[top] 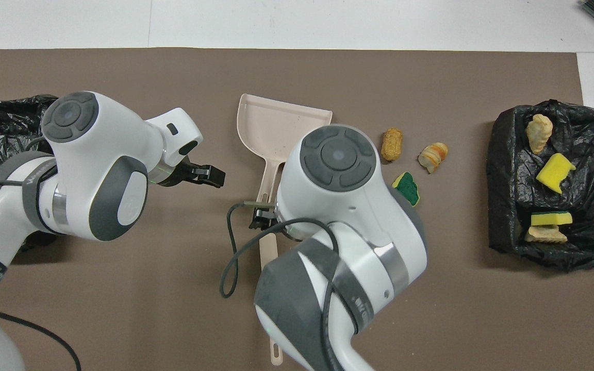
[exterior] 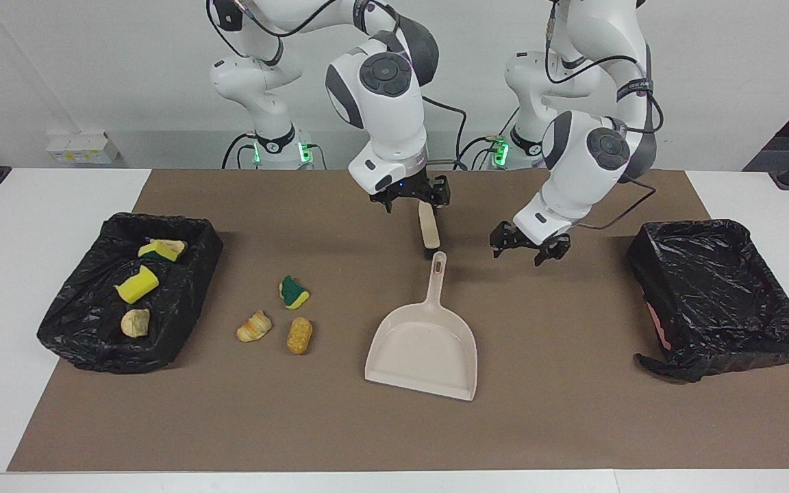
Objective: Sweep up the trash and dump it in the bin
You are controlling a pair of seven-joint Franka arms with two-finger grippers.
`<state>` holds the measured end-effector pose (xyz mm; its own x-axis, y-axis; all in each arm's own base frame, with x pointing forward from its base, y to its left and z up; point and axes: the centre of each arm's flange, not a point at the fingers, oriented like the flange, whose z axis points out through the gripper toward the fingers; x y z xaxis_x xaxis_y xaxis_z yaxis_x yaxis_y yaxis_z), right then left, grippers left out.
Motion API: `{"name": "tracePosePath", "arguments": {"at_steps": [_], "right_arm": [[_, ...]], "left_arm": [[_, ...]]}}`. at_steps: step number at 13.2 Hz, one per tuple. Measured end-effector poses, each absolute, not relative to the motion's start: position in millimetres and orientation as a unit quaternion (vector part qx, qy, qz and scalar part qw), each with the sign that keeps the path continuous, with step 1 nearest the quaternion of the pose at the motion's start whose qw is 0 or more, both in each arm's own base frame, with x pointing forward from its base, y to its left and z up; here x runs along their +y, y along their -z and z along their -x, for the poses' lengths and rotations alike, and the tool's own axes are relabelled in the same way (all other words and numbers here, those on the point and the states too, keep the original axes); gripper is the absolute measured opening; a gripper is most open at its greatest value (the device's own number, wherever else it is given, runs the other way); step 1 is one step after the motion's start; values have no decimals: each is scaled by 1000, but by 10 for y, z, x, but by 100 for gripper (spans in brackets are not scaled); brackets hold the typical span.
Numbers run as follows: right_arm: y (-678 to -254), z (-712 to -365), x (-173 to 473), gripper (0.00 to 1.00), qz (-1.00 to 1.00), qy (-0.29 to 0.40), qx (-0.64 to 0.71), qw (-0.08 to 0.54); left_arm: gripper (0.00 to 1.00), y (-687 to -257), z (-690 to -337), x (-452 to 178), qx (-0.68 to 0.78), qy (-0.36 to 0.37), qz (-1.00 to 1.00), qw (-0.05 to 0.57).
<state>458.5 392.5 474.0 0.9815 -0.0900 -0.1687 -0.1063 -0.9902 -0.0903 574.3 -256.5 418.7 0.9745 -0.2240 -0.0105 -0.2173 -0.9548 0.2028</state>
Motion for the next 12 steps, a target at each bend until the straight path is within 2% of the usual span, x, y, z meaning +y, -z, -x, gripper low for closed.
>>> {"name": "tracePosePath", "arguments": {"at_steps": [3, 8, 9, 11, 12], "right_arm": [[-4492, -4089, 3899, 100, 996, -60, 34, 57], [-4374, -3732, 4071, 100, 996, -40, 30, 74], [-4315, -3670, 4135, 100, 996, -40, 28, 74], [-4220, -3635, 4181, 100, 996, -44, 25, 70], [-4187, -3648, 4177, 100, 996, -45, 27, 69]], "left_arm": [[100, -4110, -5830, -2956, -102, 12, -989, 107], [100, -3912, -5786, -3389, -89, 7, -990, 110], [98, -3830, -5750, -3469, -90, 12, -990, 105], [84, -3655, -5706, -3603, -85, 15, -992, 90], [84, -3604, -5704, -3631, -84, 16, -992, 89]]}}
